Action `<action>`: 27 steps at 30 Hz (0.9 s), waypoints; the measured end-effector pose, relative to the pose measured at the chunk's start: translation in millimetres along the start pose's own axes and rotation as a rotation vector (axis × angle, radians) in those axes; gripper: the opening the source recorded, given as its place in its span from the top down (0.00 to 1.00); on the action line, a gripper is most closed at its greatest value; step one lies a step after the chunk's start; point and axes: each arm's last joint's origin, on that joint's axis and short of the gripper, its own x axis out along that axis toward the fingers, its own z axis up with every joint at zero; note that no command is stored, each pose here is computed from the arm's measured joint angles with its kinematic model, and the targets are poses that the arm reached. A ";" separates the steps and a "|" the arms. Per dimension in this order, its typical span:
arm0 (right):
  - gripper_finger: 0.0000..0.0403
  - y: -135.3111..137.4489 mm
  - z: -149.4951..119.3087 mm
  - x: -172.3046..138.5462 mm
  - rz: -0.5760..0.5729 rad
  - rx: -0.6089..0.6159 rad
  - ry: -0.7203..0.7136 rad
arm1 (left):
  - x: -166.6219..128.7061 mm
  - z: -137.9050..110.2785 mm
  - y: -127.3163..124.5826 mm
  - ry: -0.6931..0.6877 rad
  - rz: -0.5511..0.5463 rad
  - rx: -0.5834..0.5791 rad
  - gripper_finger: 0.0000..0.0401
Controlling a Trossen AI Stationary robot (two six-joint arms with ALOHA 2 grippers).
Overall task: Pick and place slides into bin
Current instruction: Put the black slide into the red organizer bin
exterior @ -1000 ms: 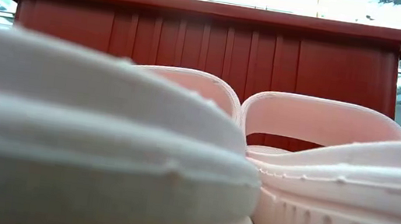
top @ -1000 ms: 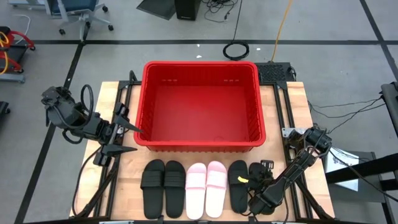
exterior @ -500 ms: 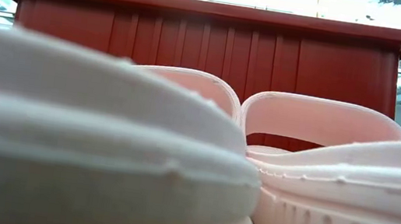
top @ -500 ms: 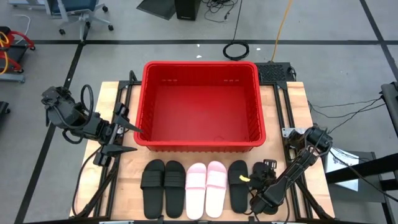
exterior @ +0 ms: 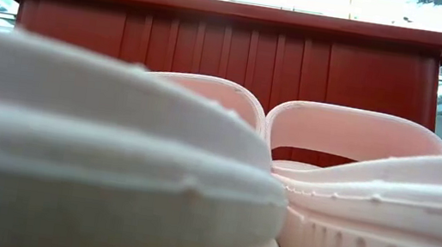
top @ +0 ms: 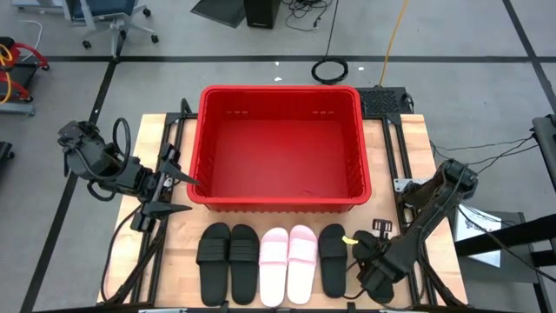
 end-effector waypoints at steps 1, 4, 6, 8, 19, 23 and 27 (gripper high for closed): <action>0.98 -1.3 -0.4 -4.1 0.033 -0.004 -0.019 | 0.1 -0.1 0.0 0.000 0.001 0.000 0.38; 0.98 -4.5 1.0 -15.6 0.135 -0.011 -0.082 | -0.1 0.1 0.1 0.000 0.002 0.000 0.38; 0.98 -6.7 3.2 -23.2 0.206 -0.017 -0.129 | 0.0 0.0 0.0 0.000 0.002 0.000 0.38; 0.97 -7.7 7.0 -30.6 0.281 -0.036 -0.184 | 0.1 0.0 0.1 0.000 0.002 0.000 0.38; 0.97 2.1 45.6 -71.9 0.685 -0.345 -0.636 | -0.1 0.1 0.1 0.000 0.002 0.000 0.38; 0.97 3.7 60.0 -88.4 0.767 -0.504 -0.861 | 0.0 0.0 0.1 0.000 0.003 0.000 0.38; 0.97 0.3 70.6 -97.4 0.714 -0.661 -1.056 | 0.0 0.0 0.1 0.000 0.003 0.001 0.38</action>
